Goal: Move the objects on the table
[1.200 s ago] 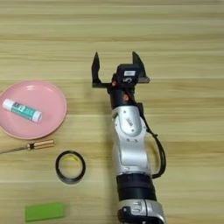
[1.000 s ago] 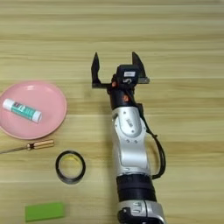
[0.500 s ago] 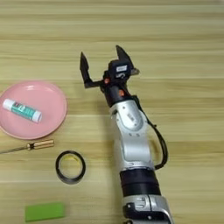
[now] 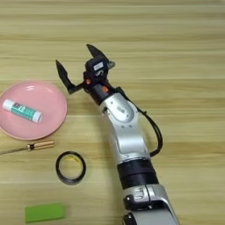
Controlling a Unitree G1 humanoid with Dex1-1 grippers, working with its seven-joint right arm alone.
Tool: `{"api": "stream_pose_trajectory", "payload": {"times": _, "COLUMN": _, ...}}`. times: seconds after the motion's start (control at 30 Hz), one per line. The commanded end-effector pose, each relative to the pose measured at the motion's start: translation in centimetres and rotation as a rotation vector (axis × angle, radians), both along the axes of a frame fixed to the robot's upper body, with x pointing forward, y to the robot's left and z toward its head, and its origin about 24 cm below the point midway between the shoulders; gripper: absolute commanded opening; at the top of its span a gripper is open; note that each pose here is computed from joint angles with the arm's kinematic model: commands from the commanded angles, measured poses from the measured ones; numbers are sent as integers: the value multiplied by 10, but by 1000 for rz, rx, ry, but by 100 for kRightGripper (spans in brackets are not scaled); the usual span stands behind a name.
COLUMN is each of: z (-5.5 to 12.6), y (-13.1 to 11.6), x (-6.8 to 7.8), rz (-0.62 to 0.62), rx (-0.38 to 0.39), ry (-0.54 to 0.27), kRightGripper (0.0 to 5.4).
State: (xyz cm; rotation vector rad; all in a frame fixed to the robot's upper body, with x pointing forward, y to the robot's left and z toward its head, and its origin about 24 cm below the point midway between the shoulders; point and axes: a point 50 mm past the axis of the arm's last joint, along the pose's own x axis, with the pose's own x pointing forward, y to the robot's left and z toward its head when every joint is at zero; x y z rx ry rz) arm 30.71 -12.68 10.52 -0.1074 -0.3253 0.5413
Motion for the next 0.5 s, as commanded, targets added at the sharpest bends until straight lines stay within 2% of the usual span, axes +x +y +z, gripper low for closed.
{"api": "stream_pose_trajectory", "payload": {"times": 0.03, "z": 30, "y": 12, "x": 7, "rz": 63, "rx": -33, "ry": -105, "kRightGripper": 540}}
{"api": "stream_pose_trajectory", "payload": {"times": 0.17, "z": 25, "y": 20, "x": 7, "rz": 103, "rx": -74, "ry": -81, "kRightGripper": 540}}
{"api": "stream_pose_trajectory", "payload": {"times": 0.5, "z": 20, "y": 31, "x": 7, "rz": 176, "rx": -118, "ry": -40, "kRightGripper": 540}}
